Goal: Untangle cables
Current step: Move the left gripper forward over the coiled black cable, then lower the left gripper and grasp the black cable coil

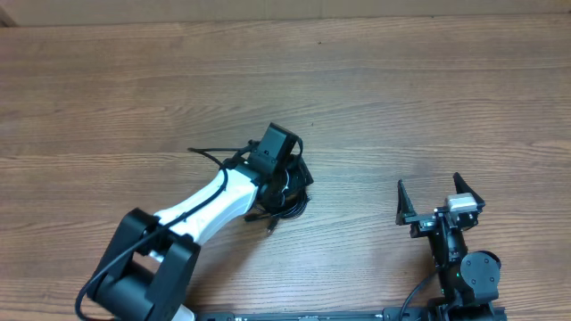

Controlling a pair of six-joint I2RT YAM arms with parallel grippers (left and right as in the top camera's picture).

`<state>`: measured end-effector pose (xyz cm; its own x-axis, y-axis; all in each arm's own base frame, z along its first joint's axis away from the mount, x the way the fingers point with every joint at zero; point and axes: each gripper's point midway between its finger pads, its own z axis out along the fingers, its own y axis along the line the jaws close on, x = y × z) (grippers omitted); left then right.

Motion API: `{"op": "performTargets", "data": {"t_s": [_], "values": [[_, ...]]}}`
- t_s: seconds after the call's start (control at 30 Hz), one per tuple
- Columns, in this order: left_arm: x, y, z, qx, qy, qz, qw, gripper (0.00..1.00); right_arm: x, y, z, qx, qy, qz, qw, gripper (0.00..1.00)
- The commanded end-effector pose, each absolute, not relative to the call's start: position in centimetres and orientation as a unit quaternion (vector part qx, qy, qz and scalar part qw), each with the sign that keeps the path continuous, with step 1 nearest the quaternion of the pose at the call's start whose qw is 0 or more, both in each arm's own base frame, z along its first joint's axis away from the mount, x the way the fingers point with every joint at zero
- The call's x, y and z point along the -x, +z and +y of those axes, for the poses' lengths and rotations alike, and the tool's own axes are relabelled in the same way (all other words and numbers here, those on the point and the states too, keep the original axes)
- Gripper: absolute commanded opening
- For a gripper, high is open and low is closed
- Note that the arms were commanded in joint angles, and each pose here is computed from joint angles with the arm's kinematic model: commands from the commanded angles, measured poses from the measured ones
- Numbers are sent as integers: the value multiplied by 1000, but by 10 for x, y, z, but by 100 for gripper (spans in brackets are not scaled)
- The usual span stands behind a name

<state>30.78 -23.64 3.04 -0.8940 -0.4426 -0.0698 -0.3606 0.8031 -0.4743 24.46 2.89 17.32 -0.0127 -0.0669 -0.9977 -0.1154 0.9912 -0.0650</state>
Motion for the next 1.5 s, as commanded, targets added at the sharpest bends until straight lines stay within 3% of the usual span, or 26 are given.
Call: {"op": "performTargets", "data": {"t_s": [0.0,0.1,0.2,0.33,0.47,0.8,0.9,0.97,1.17,1.3,1.37,1.47], "values": [[-317,25,-238,238,-228,939,94,61,-245,170,30,67,16,711,699,100],[-317,23,-239,248,-229,937,90,51,-245,170,30,67,16,712,699,100],[-325,25,-236,251,-226,935,111,51,-245,170,30,67,16,711,699,100],[-337,25,-224,263,-201,932,149,43,-245,170,30,67,16,711,699,100],[-345,25,-213,272,-175,929,179,55,-245,170,30,67,16,712,699,100],[-387,46,-167,240,-71,911,328,68,-245,170,30,67,16,711,699,100],[-397,64,-183,204,-112,913,335,85,-245,170,30,67,16,711,699,100],[-406,84,-190,149,-113,916,355,100,-245,170,30,67,16,711,699,100],[-419,137,-195,-183,13,891,415,99,-245,170,30,67,16,711,699,100],[-401,119,-180,-410,130,836,341,99,-245,170,30,67,16,711,699,100],[-385,102,-170,-477,152,819,282,100,-245,170,30,67,16,711,699,100],[-378,93,-161,-487,155,820,256,100,-245,170,30,67,16,711,699,100]]}}
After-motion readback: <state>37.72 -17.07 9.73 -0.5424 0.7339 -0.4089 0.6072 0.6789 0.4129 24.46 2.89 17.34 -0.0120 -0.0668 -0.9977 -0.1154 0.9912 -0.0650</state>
